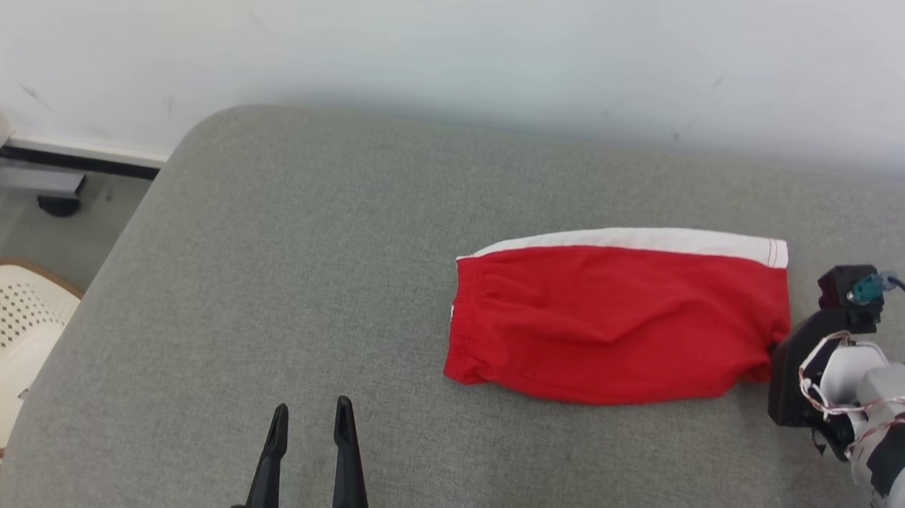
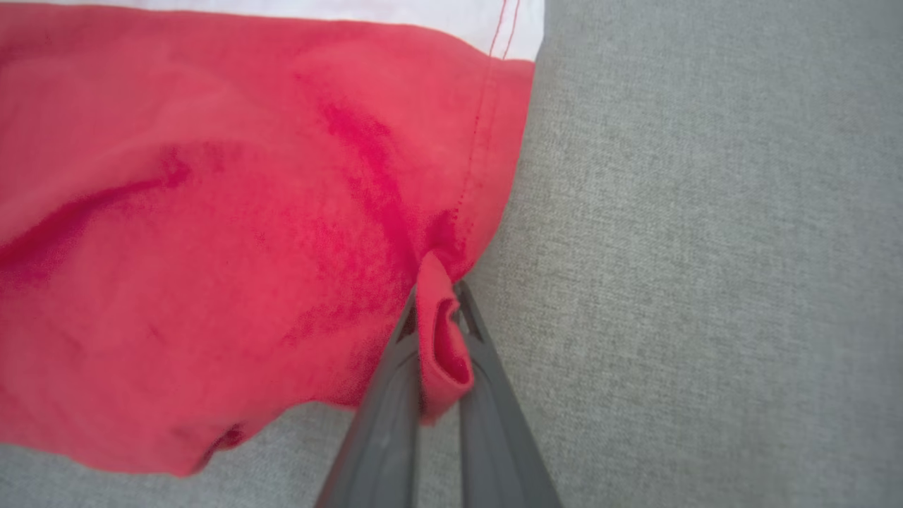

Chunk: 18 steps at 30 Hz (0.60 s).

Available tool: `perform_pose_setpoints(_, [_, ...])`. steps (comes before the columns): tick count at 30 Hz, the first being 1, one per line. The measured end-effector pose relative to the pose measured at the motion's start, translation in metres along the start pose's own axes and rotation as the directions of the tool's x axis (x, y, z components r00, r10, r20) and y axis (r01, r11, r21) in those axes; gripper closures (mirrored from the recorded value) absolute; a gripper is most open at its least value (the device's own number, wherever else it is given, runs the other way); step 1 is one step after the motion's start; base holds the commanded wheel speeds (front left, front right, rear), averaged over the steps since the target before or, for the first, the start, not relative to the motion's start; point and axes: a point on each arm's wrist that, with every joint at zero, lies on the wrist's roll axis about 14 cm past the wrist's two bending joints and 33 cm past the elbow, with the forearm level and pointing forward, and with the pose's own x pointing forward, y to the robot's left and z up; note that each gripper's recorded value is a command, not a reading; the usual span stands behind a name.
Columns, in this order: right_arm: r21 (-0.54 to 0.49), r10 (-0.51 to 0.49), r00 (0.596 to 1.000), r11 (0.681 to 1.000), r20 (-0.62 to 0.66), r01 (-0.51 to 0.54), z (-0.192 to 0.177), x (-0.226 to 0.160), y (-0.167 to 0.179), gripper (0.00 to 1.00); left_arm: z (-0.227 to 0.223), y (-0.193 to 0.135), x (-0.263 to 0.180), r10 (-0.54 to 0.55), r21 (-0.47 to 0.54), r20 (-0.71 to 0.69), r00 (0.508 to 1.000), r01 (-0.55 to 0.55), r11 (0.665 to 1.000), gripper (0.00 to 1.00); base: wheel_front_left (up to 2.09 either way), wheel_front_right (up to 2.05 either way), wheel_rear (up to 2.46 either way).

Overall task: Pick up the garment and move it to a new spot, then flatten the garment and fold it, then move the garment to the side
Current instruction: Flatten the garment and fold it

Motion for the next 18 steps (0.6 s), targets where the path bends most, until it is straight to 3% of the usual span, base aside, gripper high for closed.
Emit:
perform_pose_setpoints(9, [-0.002, -0.009, 0.999, 1.000, 0.039, 0.009, -0.017, -0.027, 0.002, 1.00, 0.007, -0.003, -0.016, -0.013, -0.021, 0.026, 1.000, 0.014, 1.000, 0.00, 0.00, 0.00, 0.00])
perform_pose_setpoints(18, [0.030, -0.052, 0.993, 0.998, 0.107, 0.049, -0.022, -0.050, -0.020, 1.00, 0.013, -0.012, -0.019, -0.050, -0.035, 0.048, 0.998, 0.051, 0.998, 0.00, 0.00, 0.00, 0.00])
